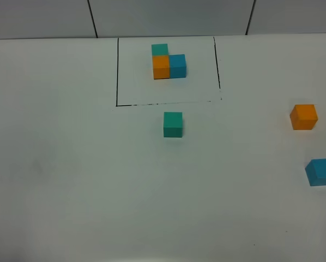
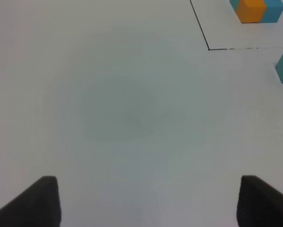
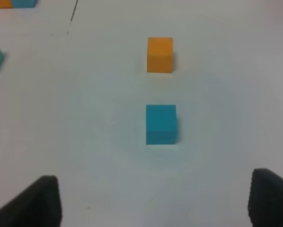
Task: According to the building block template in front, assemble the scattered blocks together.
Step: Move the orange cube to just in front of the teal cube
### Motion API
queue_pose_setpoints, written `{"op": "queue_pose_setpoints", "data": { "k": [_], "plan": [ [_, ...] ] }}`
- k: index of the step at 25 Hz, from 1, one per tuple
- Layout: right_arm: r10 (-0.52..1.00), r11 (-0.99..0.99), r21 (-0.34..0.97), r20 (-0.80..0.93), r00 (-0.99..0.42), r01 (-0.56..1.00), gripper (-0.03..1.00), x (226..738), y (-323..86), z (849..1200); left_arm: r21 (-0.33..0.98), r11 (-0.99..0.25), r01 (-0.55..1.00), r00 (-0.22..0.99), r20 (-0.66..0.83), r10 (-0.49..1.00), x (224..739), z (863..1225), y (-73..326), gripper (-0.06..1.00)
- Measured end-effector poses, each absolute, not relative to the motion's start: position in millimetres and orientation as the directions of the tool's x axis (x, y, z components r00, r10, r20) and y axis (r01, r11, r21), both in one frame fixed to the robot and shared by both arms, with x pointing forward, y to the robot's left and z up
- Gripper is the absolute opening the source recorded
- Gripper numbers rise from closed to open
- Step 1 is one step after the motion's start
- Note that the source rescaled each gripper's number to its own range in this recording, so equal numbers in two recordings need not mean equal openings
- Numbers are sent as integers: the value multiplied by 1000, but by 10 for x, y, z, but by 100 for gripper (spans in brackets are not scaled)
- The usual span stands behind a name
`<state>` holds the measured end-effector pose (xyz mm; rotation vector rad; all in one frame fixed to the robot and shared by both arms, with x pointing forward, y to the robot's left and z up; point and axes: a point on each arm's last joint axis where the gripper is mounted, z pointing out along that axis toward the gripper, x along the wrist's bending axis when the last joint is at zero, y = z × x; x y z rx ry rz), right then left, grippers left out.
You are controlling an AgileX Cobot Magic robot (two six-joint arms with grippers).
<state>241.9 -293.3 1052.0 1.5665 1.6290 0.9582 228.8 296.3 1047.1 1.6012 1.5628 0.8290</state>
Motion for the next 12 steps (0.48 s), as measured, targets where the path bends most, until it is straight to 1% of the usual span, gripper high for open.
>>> {"op": "queue_pose_setpoints", "data": {
  "k": [12],
  "plan": [
    [998,7,864,21,-51,503,64,2419,-2932,10520,854,-19,519,66,-18,998,2288,10471,2964,71]
  ]
}}
